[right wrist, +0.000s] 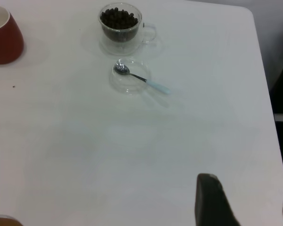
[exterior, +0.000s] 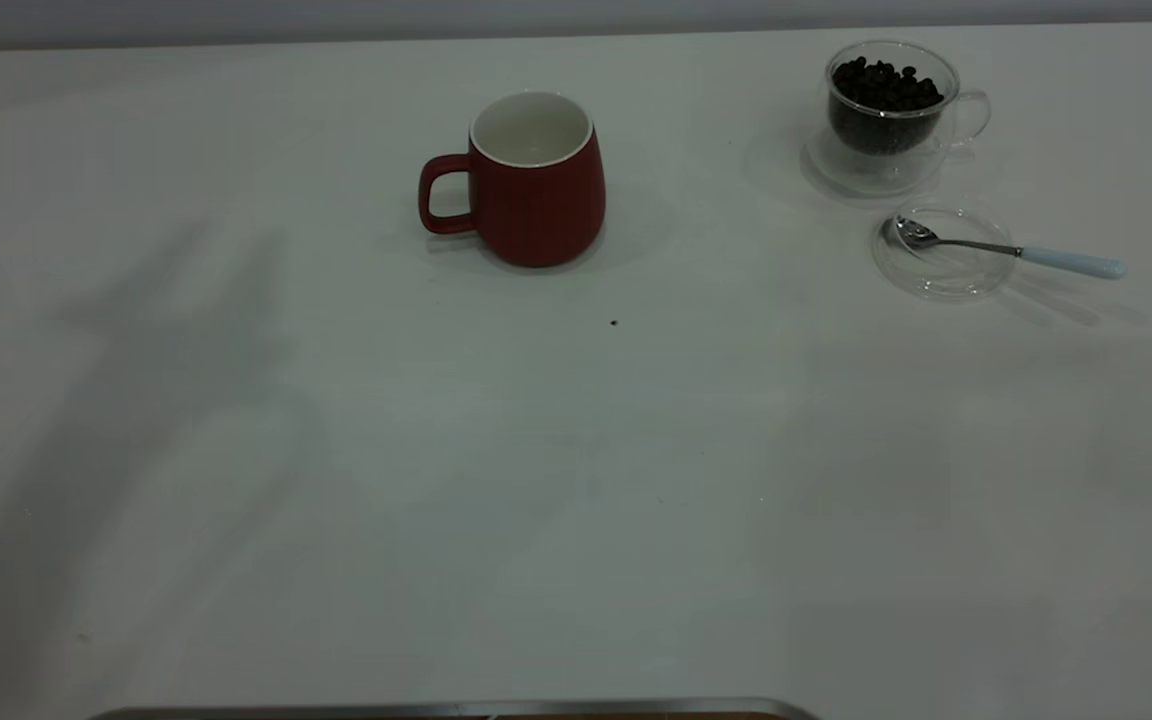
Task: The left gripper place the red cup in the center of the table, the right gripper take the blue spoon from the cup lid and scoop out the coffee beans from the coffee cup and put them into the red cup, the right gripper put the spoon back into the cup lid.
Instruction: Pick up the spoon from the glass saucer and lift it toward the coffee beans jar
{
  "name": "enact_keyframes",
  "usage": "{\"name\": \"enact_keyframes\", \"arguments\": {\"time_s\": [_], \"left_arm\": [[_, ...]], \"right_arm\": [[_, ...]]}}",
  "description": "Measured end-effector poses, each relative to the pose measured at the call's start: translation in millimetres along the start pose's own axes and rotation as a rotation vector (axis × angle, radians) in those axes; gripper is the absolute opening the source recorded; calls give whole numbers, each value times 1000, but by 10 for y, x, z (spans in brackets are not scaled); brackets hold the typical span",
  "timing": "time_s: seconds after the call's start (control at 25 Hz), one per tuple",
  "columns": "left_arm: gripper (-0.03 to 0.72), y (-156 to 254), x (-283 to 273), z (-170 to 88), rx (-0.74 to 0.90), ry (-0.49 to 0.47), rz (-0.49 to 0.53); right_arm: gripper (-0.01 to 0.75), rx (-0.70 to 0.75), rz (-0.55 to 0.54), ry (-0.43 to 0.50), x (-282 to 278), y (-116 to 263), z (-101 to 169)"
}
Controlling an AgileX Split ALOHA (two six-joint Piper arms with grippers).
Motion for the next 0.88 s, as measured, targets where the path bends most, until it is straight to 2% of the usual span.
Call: {"name": "enact_keyframes", "arguments": {"time_s": [0.12, 0.16, 0.24, 0.32, 0.4, 0.48, 0.52, 0.56, 0.68, 0.76, 0.88], "left_arm": [[579, 234, -92, 242, 157, -168, 212], [571, 329, -152, 313, 171, -207, 302], [549, 538, -318, 362, 92, -214, 494], [526, 714, -552, 325, 5, -135, 677], [504, 845, -830, 173, -92, 38, 850], [487, 888, -1141, 23, -135, 244, 962], [482, 875, -1293, -46, -176, 337, 985], [480, 844, -1395, -115, -208, 415, 961], [477, 794, -1752, -260, -287, 553, 853], [478, 857, -2009, -396, -316, 609, 810], [478, 1067, -2297, -674, -377, 659, 832]], "right_arm": [[402, 0, 0, 0, 0, 0, 0], [402, 0, 0, 0, 0, 0, 0], [402, 0, 0, 0, 0, 0, 0], [402, 0, 0, 0, 0, 0, 0], [402, 0, 0, 0, 0, 0, 0], [402, 0, 0, 0, 0, 0, 0], [402, 0, 0, 0, 0, 0, 0], [402, 0, 0, 0, 0, 0, 0], [402, 0, 0, 0, 0, 0, 0], [402, 0, 0, 0, 0, 0, 0], [402, 0, 0, 0, 0, 0, 0]]}}
Point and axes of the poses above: a point on each arm's last joint axis where the gripper is mounted, x pointing out along that axis toward the gripper, z along the wrist's bending axis when the last joint is at zero, y = z × x, the point moved 3 cm from there along x, pointing out along that axis toward the gripper, and after that the axes turned 14 degrees about x, right-handed, at the moved point
